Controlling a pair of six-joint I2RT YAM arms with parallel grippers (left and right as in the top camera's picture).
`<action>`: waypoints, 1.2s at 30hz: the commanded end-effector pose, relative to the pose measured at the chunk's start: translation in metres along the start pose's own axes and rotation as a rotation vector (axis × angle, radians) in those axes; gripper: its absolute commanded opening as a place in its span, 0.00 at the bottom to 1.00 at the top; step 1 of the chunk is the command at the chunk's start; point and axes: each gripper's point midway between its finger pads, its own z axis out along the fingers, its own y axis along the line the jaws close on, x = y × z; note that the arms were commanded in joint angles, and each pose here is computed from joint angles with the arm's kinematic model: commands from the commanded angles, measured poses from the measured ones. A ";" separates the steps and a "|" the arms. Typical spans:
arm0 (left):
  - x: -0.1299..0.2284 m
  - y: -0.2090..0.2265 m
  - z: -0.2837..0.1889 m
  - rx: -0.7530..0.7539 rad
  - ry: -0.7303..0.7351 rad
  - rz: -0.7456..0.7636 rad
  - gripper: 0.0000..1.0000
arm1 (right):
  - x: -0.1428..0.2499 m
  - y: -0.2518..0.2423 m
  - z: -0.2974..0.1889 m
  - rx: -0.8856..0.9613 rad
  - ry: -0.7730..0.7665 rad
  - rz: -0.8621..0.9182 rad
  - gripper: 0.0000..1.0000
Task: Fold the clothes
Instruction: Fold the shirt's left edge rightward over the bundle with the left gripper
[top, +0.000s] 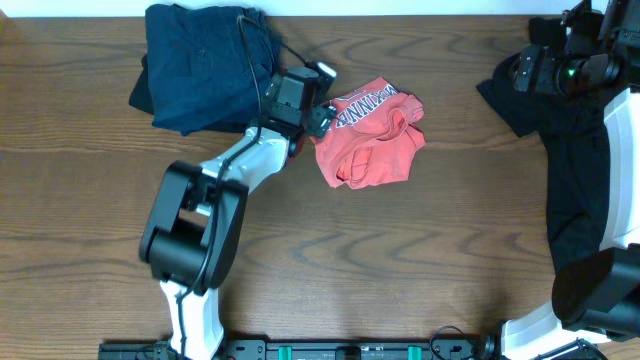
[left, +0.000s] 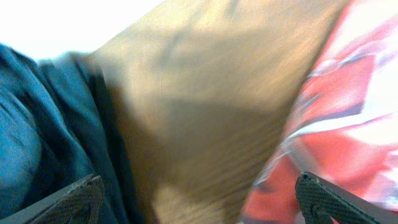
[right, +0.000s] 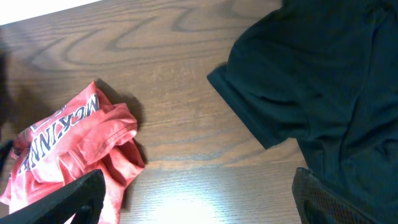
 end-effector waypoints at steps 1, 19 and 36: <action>-0.059 -0.033 -0.053 0.156 -0.164 0.073 0.99 | -0.002 -0.002 -0.003 0.004 -0.009 0.012 0.94; 0.025 -0.206 -0.068 0.520 0.076 0.443 0.99 | -0.002 0.007 -0.003 -0.049 -0.008 0.012 0.94; 0.020 -0.201 -0.027 0.376 0.017 0.436 0.47 | -0.001 0.007 -0.003 -0.049 -0.003 0.011 0.94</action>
